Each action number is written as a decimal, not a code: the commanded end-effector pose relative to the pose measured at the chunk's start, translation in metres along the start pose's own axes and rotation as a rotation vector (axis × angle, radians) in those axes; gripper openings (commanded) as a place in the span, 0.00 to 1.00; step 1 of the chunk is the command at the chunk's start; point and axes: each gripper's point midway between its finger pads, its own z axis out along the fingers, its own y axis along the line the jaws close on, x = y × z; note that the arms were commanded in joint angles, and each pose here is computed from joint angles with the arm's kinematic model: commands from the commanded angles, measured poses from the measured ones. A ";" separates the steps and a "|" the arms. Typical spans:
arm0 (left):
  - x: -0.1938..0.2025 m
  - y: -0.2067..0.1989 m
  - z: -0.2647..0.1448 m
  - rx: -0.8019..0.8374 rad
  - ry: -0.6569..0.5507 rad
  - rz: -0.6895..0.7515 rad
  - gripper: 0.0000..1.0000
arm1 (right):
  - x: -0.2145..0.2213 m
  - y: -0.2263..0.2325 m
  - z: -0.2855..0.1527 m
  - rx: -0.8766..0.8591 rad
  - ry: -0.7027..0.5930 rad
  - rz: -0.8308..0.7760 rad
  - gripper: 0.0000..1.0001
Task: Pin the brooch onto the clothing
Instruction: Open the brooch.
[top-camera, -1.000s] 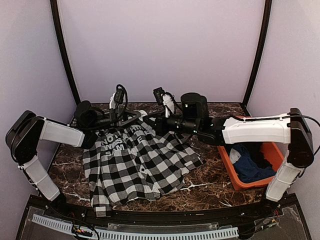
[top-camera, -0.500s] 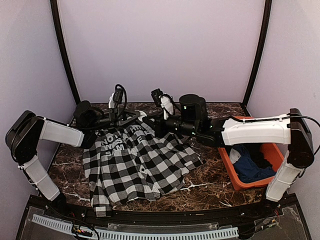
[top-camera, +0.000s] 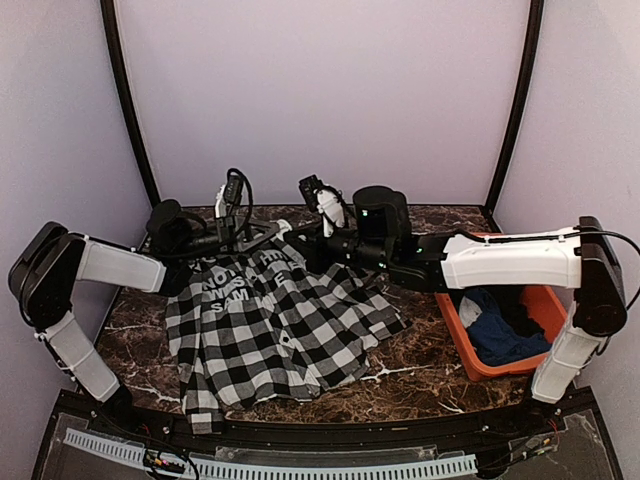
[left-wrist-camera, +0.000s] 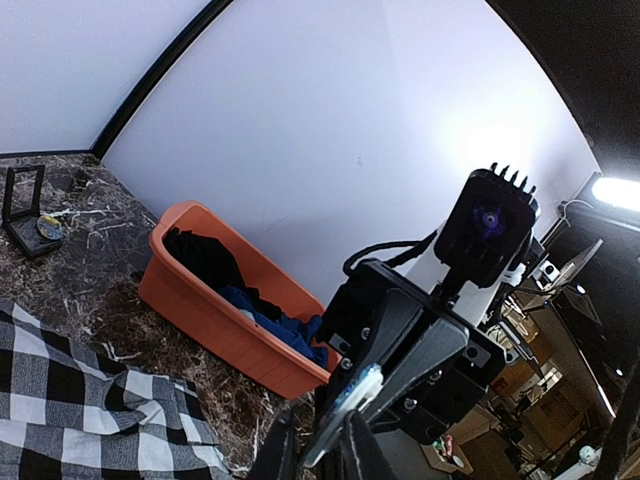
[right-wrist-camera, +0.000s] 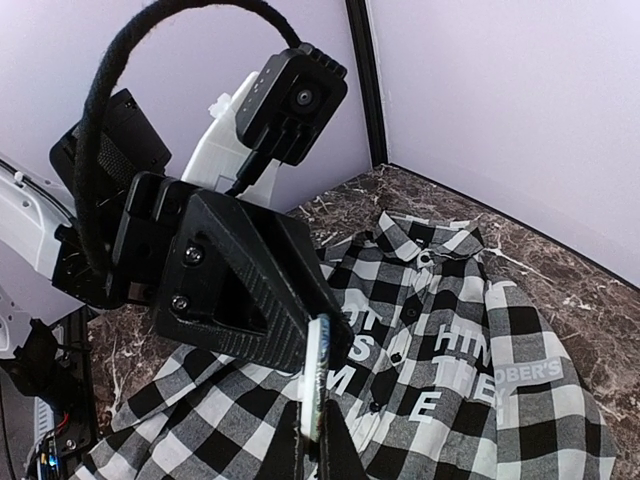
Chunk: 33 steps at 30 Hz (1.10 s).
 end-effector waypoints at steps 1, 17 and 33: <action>-0.001 -0.008 -0.001 -0.018 0.012 0.005 0.11 | 0.001 0.013 0.009 -0.013 0.006 -0.059 0.00; 0.018 0.005 0.002 -0.182 0.103 0.082 0.01 | -0.004 0.025 0.024 0.026 0.010 -0.113 0.00; 0.042 -0.021 0.022 -0.122 0.239 0.184 0.08 | -0.012 0.035 0.025 -0.017 -0.011 -0.109 0.00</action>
